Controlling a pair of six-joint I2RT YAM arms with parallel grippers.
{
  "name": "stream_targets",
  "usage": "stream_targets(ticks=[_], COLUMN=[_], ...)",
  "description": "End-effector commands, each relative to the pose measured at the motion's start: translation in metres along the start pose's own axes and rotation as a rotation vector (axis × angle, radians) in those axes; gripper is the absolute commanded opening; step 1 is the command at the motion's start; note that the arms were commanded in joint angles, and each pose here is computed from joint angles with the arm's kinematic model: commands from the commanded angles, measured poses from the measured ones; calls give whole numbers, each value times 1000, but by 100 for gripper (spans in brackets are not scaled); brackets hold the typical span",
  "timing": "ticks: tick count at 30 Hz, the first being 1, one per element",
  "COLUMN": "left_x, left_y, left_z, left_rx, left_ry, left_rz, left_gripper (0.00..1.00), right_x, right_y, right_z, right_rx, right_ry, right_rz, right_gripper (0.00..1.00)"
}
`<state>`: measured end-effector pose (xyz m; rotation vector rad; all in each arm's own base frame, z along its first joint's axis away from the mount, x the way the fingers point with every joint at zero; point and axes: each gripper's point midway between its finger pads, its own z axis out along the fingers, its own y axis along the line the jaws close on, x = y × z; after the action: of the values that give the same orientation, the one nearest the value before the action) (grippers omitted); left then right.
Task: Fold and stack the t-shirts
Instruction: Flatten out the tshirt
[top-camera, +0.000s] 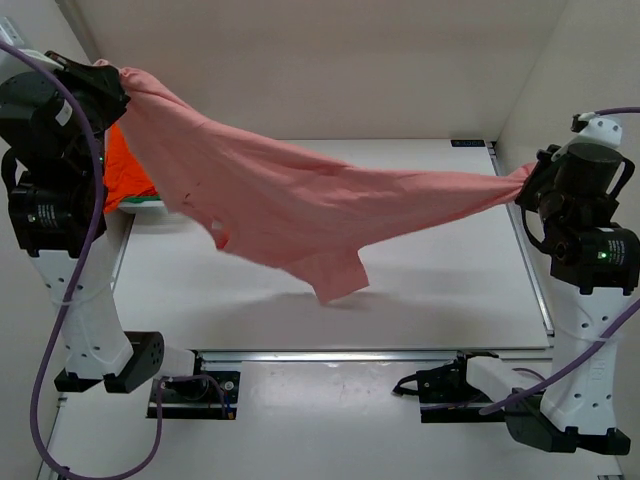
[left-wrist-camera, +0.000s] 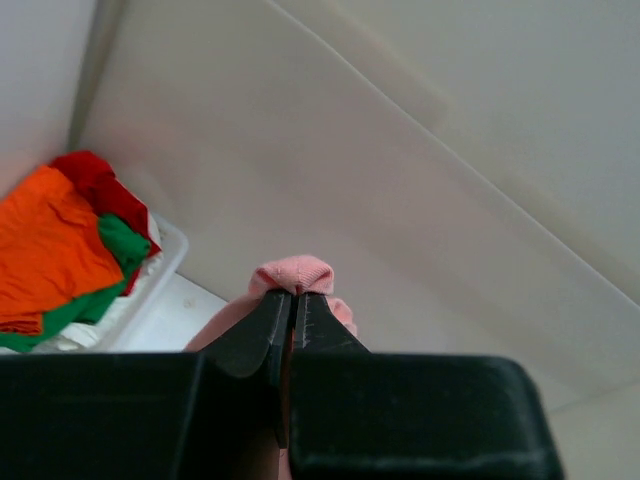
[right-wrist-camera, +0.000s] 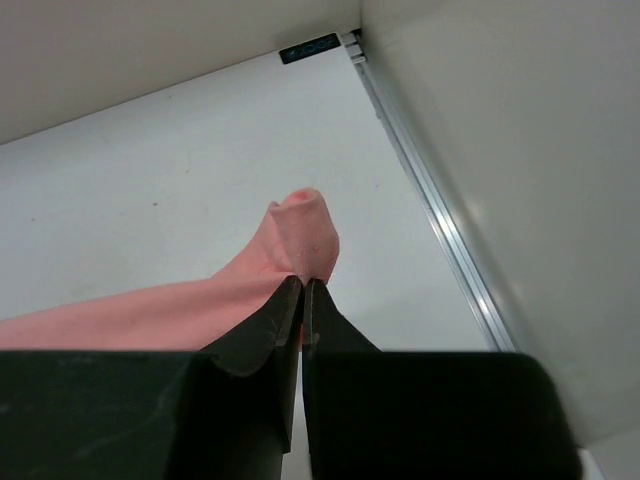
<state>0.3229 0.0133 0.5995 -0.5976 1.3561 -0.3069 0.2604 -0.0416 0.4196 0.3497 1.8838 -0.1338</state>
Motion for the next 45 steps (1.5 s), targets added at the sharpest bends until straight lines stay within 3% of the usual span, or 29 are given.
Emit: stream_targets(ticks=[1,6,12,20,22,25,27,30,33,36,39,45], left_x=[-20,29,142,251,274,287,293,319,371,432,454,478], left_y=[20,32,40,37,45,54,53,35,33,61,79,97], left_z=[-3,36,120,216,220,211,191,126,28,-94,-178,-240], left_rx=[-107,-128,-156,-148,-150,-159,-143,-53,-11,-42,-48,-75], left_ry=[-88,40,258,346,390,449,517,724,988,1326,1515,1638], left_rz=[49,35,45,84,93,104,142,145,169,183,98,53], left_gripper=[0,0,0,2,50,73,73,73,75,79,81,83], right_x=[-20,-8,47,121,132,151,169,193,224,252,268,300], right_y=[-27,-3,56,98,99,94,88,77,73,68,66,55], right_z=[-8,23,88,156,165,173,179,190,197,198,191,178], right_rx=[135,31,-65,-74,-57,-38,-20,14,50,99,120,144], right_ry=[-80,-25,131,298,337,390,436,511,606,701,738,815], right_rz=[53,125,71,-49,-49,-48,-49,-45,-59,-101,-124,-144], right_gripper=[0,0,0,0,0,0,0,0,0,0,0,0])
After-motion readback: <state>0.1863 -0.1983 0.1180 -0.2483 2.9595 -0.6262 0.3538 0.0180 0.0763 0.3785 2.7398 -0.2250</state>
